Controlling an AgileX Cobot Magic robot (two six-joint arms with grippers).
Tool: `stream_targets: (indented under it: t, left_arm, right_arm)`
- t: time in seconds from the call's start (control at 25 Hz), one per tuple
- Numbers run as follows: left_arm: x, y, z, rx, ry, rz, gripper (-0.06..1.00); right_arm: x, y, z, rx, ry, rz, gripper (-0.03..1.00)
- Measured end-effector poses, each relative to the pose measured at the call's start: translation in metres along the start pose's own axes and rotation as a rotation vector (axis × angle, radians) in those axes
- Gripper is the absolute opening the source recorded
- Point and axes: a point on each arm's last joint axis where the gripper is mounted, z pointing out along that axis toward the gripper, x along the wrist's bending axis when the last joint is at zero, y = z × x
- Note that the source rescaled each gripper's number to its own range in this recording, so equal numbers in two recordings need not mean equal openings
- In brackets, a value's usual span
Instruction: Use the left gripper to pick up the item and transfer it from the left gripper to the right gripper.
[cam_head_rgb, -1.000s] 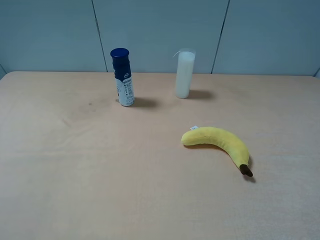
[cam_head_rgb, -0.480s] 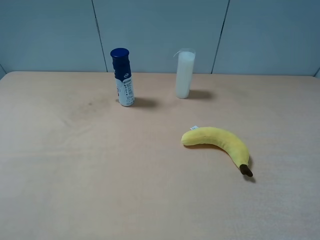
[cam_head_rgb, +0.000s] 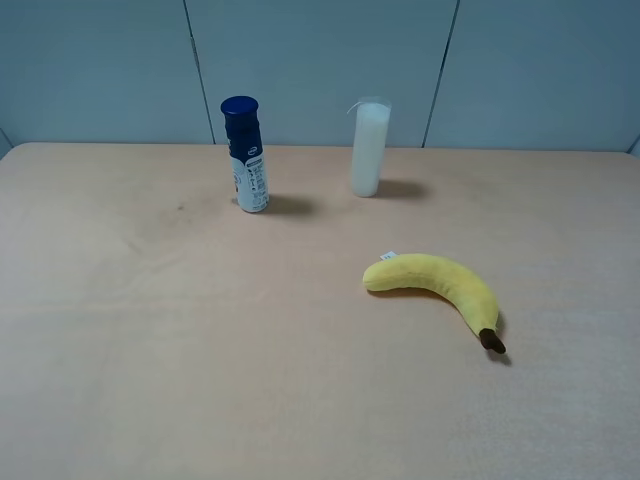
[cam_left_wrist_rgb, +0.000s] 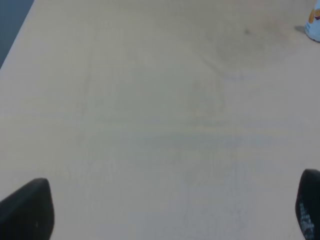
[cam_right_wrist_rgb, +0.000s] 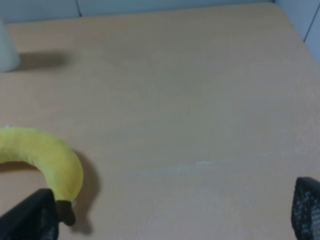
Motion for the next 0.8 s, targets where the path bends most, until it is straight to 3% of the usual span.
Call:
stream_targets:
  t: [0.8]
  left_arm:
    - [0.0000, 0.0000, 0.0000, 0.000, 0.000, 0.000, 0.96]
  right_arm:
    - [0.0000, 0.0000, 0.0000, 0.000, 0.000, -0.045, 1.00]
